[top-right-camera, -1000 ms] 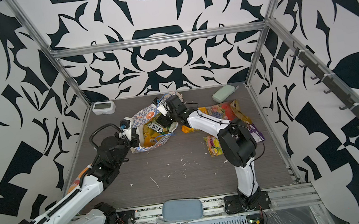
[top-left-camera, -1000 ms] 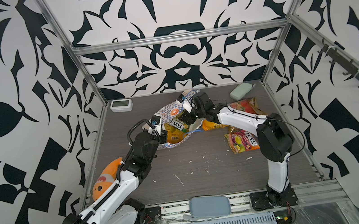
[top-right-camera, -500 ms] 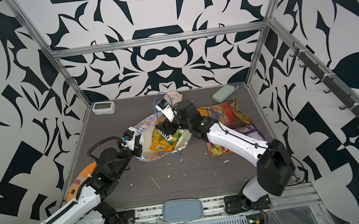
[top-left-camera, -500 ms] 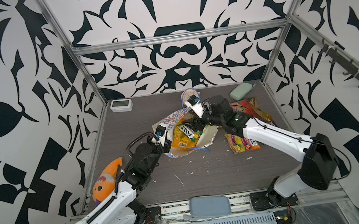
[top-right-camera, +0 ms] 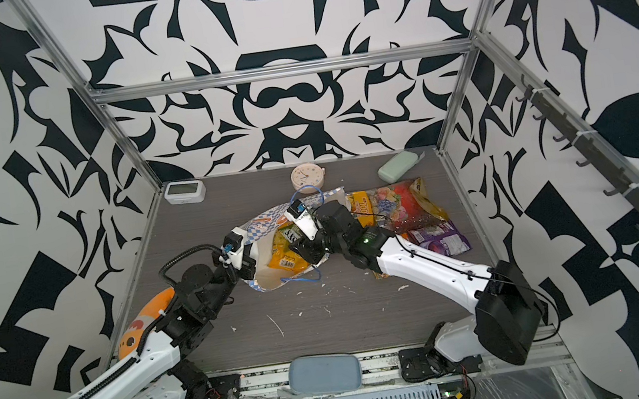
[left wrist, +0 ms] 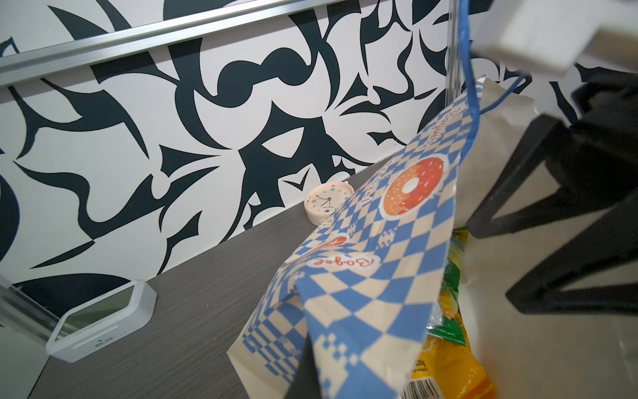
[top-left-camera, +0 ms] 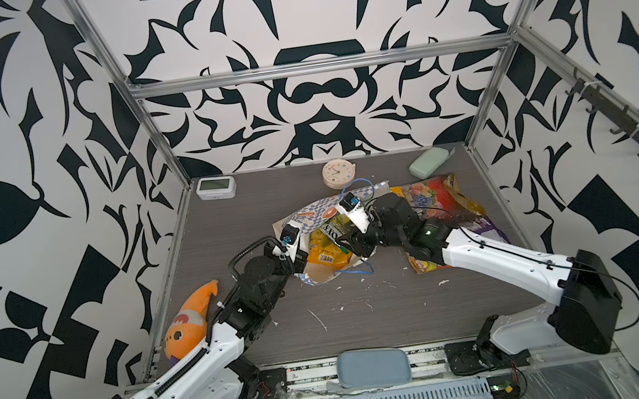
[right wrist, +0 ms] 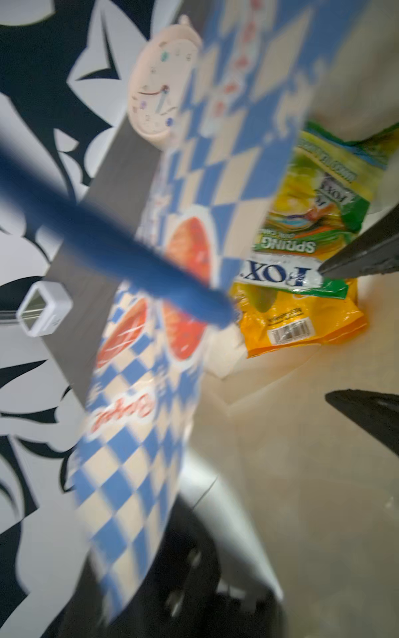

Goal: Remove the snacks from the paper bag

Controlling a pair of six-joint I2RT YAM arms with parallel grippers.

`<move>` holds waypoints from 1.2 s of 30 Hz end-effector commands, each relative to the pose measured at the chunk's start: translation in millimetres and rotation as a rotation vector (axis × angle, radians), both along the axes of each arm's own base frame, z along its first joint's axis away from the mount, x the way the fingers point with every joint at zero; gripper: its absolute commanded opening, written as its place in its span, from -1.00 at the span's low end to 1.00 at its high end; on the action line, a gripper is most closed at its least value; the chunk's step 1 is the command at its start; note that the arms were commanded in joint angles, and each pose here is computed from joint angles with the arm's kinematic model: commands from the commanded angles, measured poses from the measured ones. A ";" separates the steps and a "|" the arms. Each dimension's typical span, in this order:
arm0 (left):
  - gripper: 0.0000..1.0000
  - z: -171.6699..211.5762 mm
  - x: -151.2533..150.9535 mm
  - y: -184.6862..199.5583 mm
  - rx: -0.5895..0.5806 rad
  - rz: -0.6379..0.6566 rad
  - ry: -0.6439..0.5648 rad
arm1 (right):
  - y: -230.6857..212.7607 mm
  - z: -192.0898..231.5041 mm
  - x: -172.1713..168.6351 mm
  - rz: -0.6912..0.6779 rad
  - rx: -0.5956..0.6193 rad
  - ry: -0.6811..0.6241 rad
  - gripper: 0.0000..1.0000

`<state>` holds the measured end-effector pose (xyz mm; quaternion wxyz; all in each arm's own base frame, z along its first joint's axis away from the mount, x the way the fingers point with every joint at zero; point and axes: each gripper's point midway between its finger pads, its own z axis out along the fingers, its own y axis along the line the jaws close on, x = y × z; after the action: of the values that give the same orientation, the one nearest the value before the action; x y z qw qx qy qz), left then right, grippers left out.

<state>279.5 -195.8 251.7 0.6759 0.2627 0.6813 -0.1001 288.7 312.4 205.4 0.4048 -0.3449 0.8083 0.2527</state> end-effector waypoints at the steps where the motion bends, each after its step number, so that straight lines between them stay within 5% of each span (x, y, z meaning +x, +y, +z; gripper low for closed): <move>1: -1.00 11.2 -0.4 2.4 -0.019 0.012 -0.035 | -9.2 5.5 10.8 -0.098 0.015 -0.033 0.03; 5: -1.00 9.6 -0.3 3.5 -0.010 0.016 -0.028 | -12.6 17.3 3.3 -0.073 0.057 -0.097 0.03; 11: -1.00 17.8 -2.3 6.6 -0.027 0.024 -0.054 | -13.2 -10.0 -10.7 0.023 -0.070 -0.060 -0.07; 18: -1.00 15.8 1.7 2.1 -0.012 0.019 -0.033 | -4.5 -29.6 -32.7 0.164 -0.129 -0.176 -0.18; 22: -1.00 21.3 -2.3 0.7 -0.030 -0.003 -0.048 | -5.2 -49.5 -16.5 0.119 -0.251 -0.105 -0.20; 26: -1.00 21.1 -4.9 -1.2 -0.016 -0.022 -0.054 | -8.4 -58.1 12.6 -0.032 -0.318 -0.066 0.05; 36: -1.00 15.4 -10.4 -9.1 -0.027 -0.077 -0.025 | 6.1 -54.8 47.2 -0.266 -0.111 -0.007 0.42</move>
<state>274.5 -199.1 252.4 0.6731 0.2769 0.6770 -0.1092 321.4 308.2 121.6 0.3730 -0.3181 0.8644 0.1116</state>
